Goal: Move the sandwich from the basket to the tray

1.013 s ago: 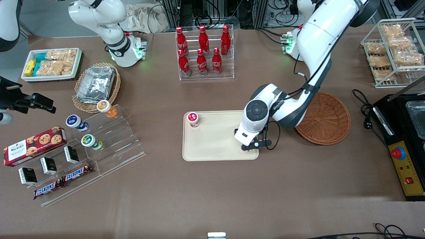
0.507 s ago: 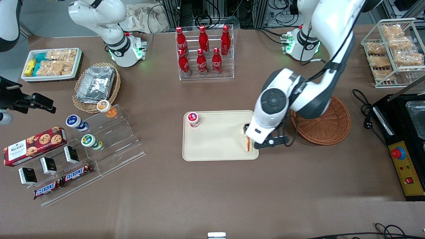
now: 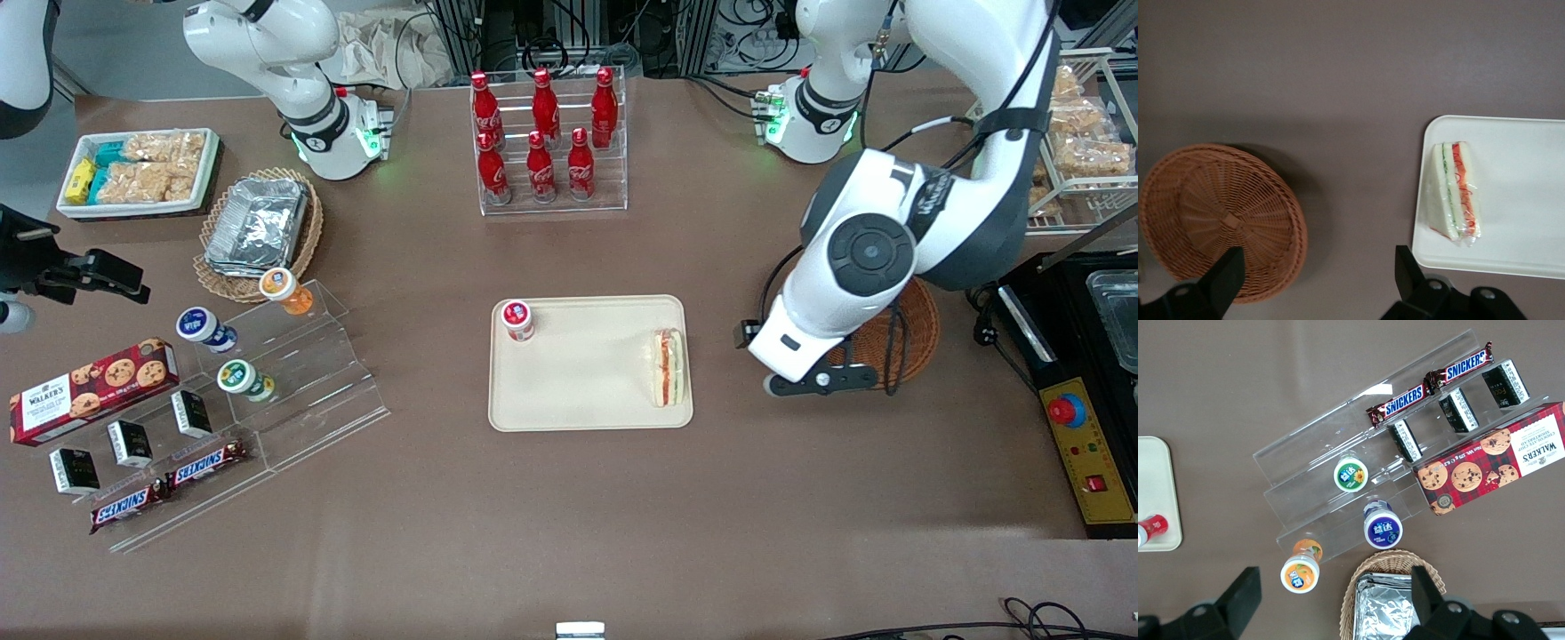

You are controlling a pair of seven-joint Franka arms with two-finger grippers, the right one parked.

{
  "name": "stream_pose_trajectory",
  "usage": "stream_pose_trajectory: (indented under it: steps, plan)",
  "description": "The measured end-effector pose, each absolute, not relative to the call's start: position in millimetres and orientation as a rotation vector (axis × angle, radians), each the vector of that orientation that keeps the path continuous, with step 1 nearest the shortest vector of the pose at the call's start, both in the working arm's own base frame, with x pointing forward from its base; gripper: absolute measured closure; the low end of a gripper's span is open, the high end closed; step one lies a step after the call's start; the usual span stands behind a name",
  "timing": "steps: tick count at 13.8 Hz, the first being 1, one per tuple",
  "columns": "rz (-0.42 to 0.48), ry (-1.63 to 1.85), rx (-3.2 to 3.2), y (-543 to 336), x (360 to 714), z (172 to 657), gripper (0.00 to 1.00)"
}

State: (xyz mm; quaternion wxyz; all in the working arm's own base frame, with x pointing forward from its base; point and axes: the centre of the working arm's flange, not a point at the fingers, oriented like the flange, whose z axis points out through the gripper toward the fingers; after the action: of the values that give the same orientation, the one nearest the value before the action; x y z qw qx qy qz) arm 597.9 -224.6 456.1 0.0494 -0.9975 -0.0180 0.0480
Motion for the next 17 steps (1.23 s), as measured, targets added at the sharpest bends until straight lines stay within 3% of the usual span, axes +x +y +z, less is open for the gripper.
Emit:
stream_pose_trajectory:
  steps: [12, 17]
  plan:
    - [0.109, 0.168, -3.128, -14, 587, 568, 0.0]
    - [0.058, 0.153, -3.145, -7, 580, 587, 0.0]
